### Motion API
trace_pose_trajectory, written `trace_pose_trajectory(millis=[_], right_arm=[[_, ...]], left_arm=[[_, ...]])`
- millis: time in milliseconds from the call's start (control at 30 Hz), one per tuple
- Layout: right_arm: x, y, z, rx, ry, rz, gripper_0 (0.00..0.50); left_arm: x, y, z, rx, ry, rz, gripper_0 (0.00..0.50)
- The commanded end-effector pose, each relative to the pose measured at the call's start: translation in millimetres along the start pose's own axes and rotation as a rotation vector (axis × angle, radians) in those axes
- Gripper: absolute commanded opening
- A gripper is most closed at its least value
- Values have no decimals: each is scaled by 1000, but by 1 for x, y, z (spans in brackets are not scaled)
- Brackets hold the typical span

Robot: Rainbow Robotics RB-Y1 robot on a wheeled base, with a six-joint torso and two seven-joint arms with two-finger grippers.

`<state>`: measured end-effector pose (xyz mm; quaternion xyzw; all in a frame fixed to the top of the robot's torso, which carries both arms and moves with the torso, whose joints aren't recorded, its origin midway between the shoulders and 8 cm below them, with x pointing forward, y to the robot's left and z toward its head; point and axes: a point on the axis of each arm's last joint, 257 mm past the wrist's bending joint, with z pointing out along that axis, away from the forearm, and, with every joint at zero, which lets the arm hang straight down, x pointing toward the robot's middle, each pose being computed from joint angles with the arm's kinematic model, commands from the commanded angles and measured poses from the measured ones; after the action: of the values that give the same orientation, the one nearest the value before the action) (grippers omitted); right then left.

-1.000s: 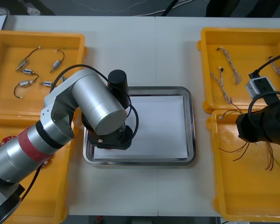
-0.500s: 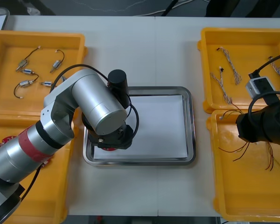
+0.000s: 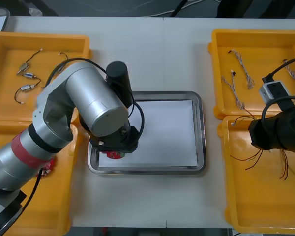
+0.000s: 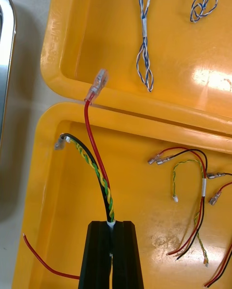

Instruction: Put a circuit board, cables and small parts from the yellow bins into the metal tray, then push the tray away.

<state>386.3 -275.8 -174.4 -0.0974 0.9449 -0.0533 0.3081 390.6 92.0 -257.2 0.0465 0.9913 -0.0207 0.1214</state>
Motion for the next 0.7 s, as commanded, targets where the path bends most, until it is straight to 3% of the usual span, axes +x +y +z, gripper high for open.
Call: trace_pose_trajectory(millis=[33,233,433,500,567,700], right_arm=[[-12,10,-8,-11,-40,-3,0],[-12,10,-8,-11,-40,-3,0],[-12,10,-8,-11,-40,-3,0],[-11,10,-6,-14,-33,-6,0],[-15,13,-9,-22,-42,-18,0],[-10,21,-10,-60,-19,-69,0]], left_arm=[[-25,1,-50,68,-103,67,500],[-48,29,-87,83,-202,20,500],[-66,66,-114,91,-249,-38,500],[-72,80,-121,79,-265,-55,500],[-77,97,-129,56,-285,-75,500],[-87,133,-143,1,-318,-110,500]])
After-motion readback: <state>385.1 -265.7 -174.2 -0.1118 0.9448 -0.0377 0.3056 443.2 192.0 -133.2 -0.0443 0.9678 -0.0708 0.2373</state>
